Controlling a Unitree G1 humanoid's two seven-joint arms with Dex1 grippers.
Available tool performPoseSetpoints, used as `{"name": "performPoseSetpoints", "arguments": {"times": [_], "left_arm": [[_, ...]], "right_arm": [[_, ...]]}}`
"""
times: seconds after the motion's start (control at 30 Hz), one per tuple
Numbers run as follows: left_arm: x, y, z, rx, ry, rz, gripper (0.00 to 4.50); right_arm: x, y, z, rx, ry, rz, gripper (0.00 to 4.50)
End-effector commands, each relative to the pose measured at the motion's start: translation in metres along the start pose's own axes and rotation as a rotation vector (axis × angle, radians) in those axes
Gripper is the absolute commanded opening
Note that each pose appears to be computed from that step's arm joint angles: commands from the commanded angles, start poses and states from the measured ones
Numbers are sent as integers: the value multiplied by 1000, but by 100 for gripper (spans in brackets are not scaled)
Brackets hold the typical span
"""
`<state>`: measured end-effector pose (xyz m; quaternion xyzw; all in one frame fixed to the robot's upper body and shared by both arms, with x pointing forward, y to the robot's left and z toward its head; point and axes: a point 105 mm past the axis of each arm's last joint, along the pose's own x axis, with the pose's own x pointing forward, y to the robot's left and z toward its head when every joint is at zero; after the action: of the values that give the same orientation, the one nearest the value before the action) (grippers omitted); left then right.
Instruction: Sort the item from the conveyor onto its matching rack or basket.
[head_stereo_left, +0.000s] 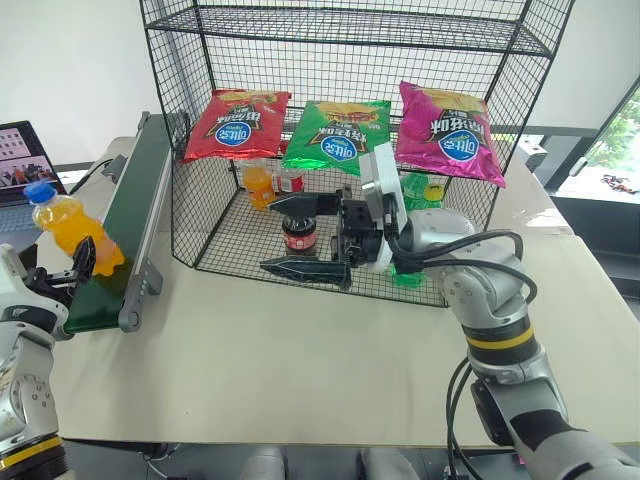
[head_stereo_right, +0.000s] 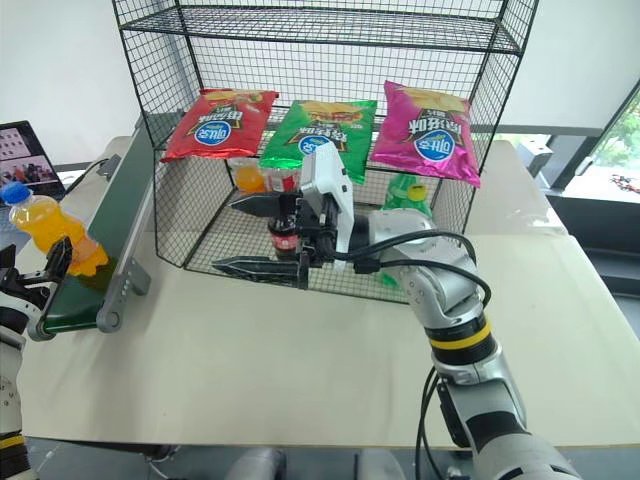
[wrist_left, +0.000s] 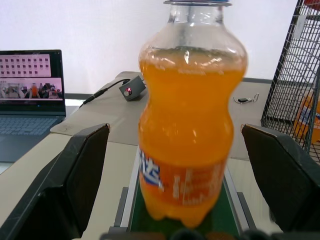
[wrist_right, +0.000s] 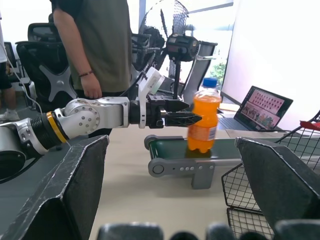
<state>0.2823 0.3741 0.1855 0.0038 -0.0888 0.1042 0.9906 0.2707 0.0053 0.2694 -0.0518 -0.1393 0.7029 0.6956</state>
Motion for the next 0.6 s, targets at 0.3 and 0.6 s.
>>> {"name": "performPoseSetpoints", "arguments": {"times": [0.3, 0.6], "left_arm": [[-8, -17, 21, 4, -90, -84, 257], [-25, -106, 50, -33, -95, -287, 257]], "right_arm": [[1, 7, 15, -39, -57, -7, 450], [-29, -4, -26, -11, 89, -301, 450]]}}
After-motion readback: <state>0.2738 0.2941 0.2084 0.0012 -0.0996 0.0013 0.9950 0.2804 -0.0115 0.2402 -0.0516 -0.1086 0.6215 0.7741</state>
